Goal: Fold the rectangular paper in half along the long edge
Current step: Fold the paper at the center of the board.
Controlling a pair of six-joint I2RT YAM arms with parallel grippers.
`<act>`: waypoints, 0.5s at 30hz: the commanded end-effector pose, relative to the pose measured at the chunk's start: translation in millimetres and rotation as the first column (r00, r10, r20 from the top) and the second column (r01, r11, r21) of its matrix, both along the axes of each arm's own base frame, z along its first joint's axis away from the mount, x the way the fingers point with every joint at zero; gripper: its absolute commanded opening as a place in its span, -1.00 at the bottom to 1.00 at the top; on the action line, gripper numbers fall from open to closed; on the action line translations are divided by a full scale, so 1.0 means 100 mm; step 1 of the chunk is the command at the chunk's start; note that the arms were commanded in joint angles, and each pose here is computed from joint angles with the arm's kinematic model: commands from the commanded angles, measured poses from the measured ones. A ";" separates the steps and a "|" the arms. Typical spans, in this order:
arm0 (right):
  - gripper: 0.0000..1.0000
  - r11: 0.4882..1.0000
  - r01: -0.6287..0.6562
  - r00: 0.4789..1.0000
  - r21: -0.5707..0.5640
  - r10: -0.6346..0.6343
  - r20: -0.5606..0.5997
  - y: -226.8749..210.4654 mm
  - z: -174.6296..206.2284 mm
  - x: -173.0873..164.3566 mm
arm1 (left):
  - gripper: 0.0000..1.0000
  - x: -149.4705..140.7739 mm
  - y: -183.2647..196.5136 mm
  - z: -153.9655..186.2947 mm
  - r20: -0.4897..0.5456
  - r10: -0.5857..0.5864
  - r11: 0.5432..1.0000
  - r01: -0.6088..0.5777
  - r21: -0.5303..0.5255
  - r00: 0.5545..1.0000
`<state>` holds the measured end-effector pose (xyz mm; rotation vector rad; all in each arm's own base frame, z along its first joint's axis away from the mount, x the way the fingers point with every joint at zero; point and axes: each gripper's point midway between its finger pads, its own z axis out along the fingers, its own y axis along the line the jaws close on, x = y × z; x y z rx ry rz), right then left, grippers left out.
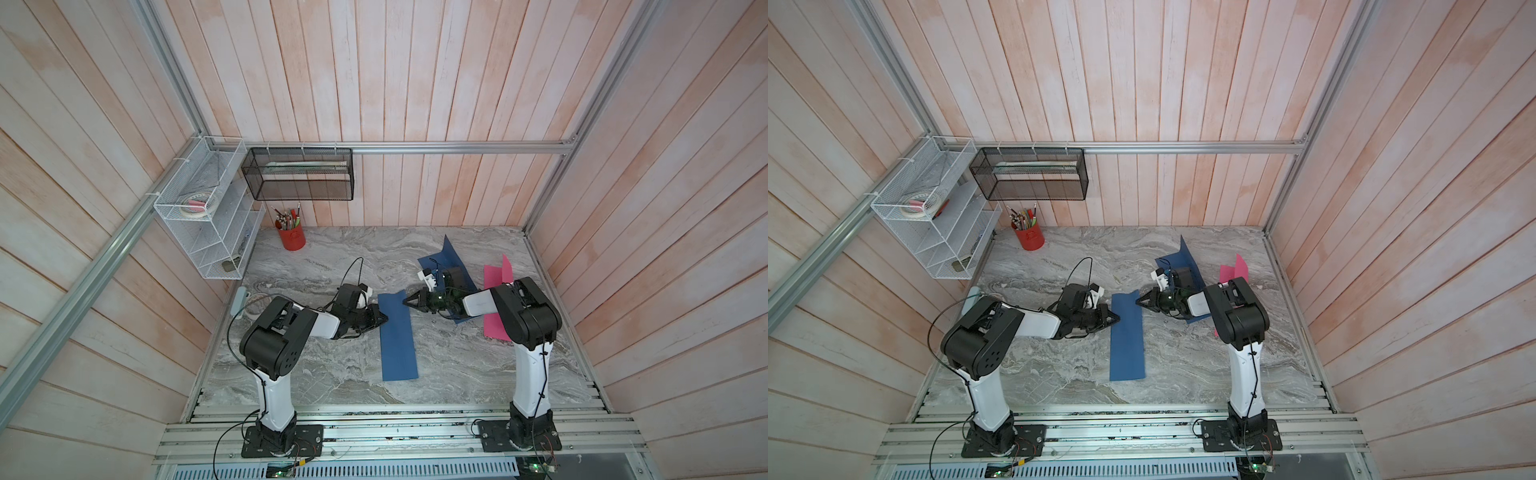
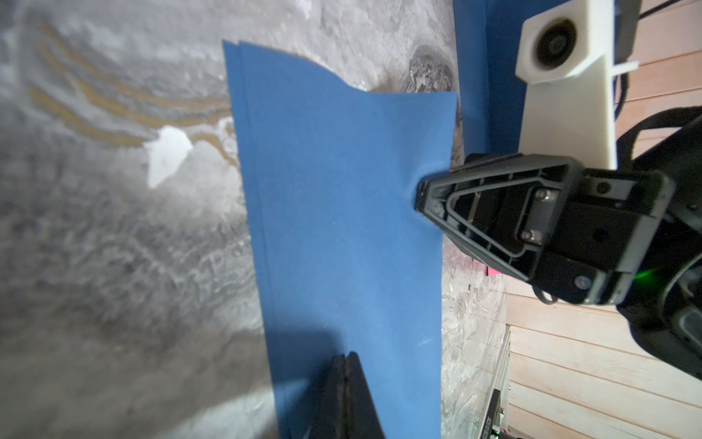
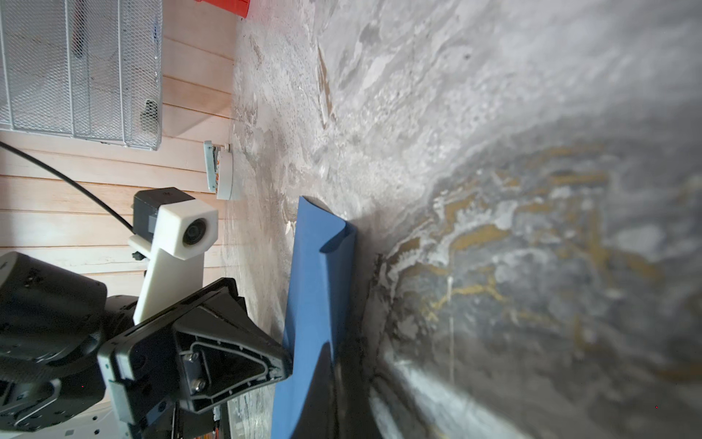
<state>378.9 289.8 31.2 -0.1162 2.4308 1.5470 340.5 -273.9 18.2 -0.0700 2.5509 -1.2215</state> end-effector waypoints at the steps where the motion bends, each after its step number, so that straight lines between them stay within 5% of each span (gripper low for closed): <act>1: -0.51 0.997 -0.026 0.999 0.066 0.028 -0.028 0.04 0.12 -0.17 | -1.00 -0.58 0.38 -0.80 -0.283 0.062 0.978 -0.001 0.209 0.957; 9: -0.49 0.990 -0.032 0.999 0.137 0.036 -0.033 0.05 0.28 -0.49 | -1.00 -0.60 0.38 -0.81 -0.288 0.061 0.978 0.001 0.211 0.956; 12: -0.93 0.995 -0.029 0.999 0.091 0.030 -0.015 0.07 0.27 -0.55 | -1.00 -0.59 0.38 -0.81 -0.290 0.061 0.977 0.001 0.212 0.955; 15: -1.00 0.999 -0.018 1.000 0.043 0.019 -0.010 0.05 0.24 -0.57 | -1.00 -0.59 0.38 -0.81 -0.289 0.061 0.978 0.001 0.211 0.956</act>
